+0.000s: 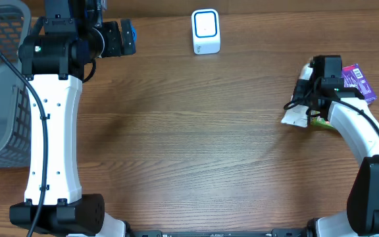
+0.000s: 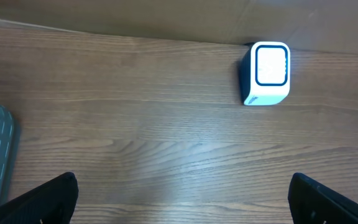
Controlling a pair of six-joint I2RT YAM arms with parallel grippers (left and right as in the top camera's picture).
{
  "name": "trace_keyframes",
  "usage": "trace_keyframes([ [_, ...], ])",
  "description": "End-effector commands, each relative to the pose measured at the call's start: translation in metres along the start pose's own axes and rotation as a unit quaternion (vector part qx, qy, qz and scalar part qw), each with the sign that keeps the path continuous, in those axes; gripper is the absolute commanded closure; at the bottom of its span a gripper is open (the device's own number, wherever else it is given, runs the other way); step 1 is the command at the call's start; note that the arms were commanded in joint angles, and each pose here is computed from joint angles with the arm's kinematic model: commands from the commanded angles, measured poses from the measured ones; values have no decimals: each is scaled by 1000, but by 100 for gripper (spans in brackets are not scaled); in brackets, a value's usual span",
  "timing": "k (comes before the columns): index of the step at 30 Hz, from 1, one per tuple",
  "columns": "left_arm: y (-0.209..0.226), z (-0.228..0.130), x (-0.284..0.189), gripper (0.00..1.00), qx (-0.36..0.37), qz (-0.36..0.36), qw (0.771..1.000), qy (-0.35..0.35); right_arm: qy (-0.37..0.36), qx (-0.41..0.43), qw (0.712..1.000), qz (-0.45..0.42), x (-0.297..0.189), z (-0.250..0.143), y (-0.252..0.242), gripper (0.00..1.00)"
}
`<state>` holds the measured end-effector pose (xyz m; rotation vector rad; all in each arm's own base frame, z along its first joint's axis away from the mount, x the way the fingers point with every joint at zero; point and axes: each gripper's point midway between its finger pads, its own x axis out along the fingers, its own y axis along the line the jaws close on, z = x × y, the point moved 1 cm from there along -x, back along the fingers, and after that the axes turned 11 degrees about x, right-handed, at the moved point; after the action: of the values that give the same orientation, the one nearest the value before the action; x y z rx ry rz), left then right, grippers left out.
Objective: Scan the item barcode
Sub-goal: 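Carry the tube to the table's right edge beside the packs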
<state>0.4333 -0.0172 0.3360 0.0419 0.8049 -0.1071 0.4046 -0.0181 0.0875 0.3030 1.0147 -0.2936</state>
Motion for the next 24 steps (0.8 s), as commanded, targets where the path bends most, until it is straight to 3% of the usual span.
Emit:
trace_keyframes([
  [1, 0, 3, 0, 0, 9, 0, 1000, -3, -22, -17, 999, 25, -26, 28, 14, 18],
  [5, 0, 3, 0, 0, 9, 0, 1000, -3, -29, -18, 997, 69, -76, 54, 33, 8],
  [9, 0, 3, 0, 0, 9, 0, 1000, -3, -32, -29, 990, 136, -166, 70, 58, 2],
  [17, 0, 3, 0, 0, 9, 0, 1000, -3, -43, -80, 963, 253, -329, 33, 84, 0],
  [24, 0, 3, 0, 0, 9, 0, 1000, -3, -92, -93, 950, 284, -385, 12, 71, 0],
])
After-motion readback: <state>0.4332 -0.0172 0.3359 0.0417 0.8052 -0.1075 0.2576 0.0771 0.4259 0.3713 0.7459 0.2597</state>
